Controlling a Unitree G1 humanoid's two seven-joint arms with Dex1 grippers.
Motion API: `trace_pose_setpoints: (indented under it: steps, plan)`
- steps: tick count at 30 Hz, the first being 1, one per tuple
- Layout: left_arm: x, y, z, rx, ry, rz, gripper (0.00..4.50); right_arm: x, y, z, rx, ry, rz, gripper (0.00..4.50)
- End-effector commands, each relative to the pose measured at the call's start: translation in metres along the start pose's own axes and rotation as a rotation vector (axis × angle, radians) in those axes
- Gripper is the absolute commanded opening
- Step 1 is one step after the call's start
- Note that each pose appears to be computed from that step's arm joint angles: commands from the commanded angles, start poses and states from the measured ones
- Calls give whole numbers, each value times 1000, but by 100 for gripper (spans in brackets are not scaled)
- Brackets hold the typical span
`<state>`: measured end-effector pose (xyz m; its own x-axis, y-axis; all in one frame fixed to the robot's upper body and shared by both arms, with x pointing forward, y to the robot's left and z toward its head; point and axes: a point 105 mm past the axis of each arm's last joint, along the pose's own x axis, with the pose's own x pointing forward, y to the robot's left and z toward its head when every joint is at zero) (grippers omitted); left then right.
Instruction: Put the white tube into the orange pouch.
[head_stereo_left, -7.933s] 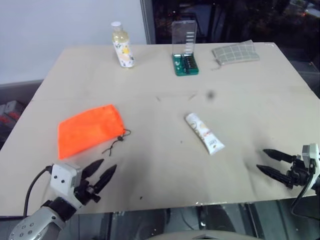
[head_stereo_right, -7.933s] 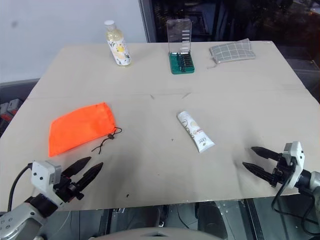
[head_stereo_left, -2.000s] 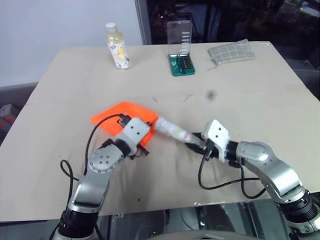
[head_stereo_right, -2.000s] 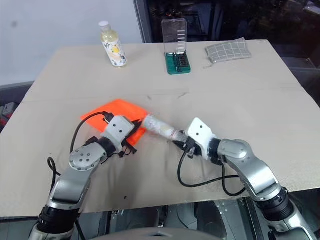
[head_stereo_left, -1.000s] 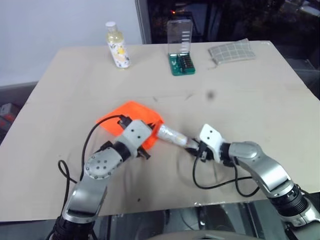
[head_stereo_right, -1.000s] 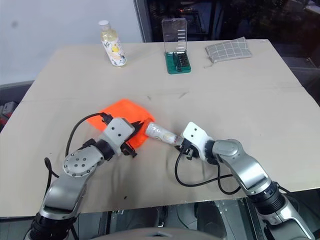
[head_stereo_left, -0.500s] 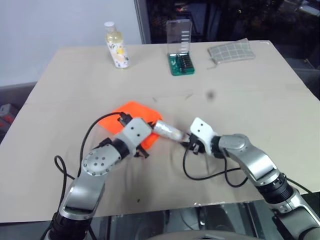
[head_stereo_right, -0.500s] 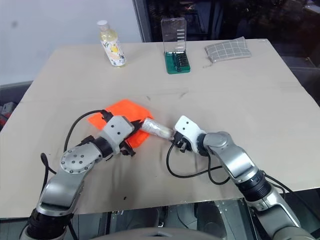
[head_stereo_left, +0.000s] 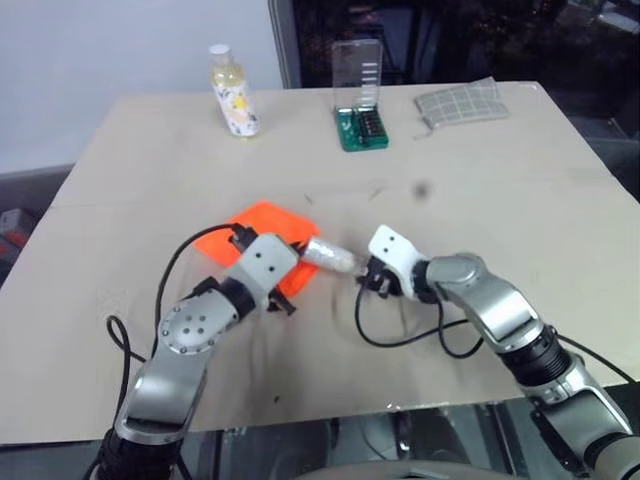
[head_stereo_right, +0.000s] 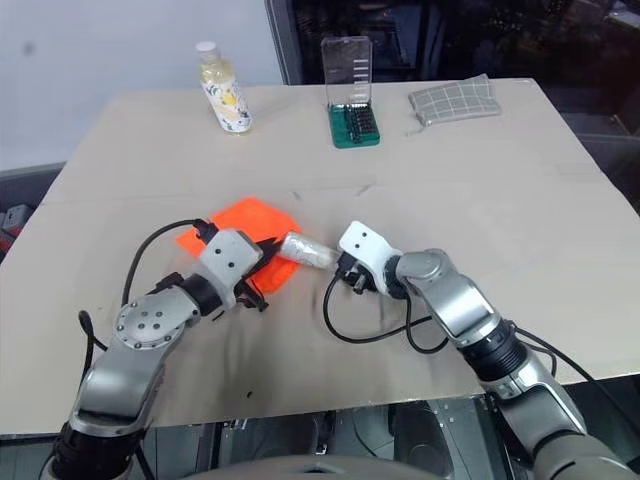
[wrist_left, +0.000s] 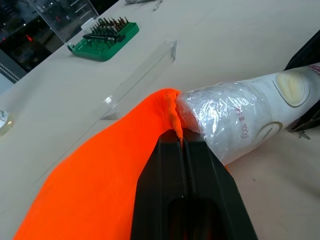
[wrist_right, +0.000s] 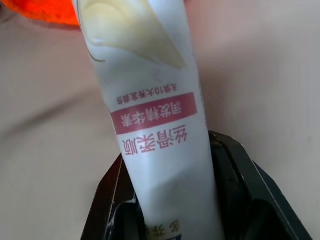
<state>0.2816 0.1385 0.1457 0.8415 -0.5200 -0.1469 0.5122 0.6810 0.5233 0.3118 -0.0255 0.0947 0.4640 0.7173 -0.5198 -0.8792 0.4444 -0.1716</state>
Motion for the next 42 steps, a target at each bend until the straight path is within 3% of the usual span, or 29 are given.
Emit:
trace_pose_setpoints:
  steps: [1, 13, 25, 32, 38, 42]
  plan:
    - [-2, -12, 25, 23, -93, -37, 0, -4, 8, 16, -41, -34, 30, 153]
    - [1, -17, 32, 33, -112, -21, 0, -11, 18, 12, -76, 40, 108, 153]
    - [-4, -11, 8, 93, -48, -14, 0, -24, 13, 19, -31, 8, 73, 153]
    - [-7, -13, -2, 251, -71, -35, 0, -26, 15, 13, -21, 49, 67, 153]
    - [-6, 19, -11, 133, -57, 132, 0, -29, 22, 1, 3, 86, 86, 153]
    - [-8, 22, -14, 92, -56, 136, 0, -28, 21, 1, 7, 83, 64, 153]
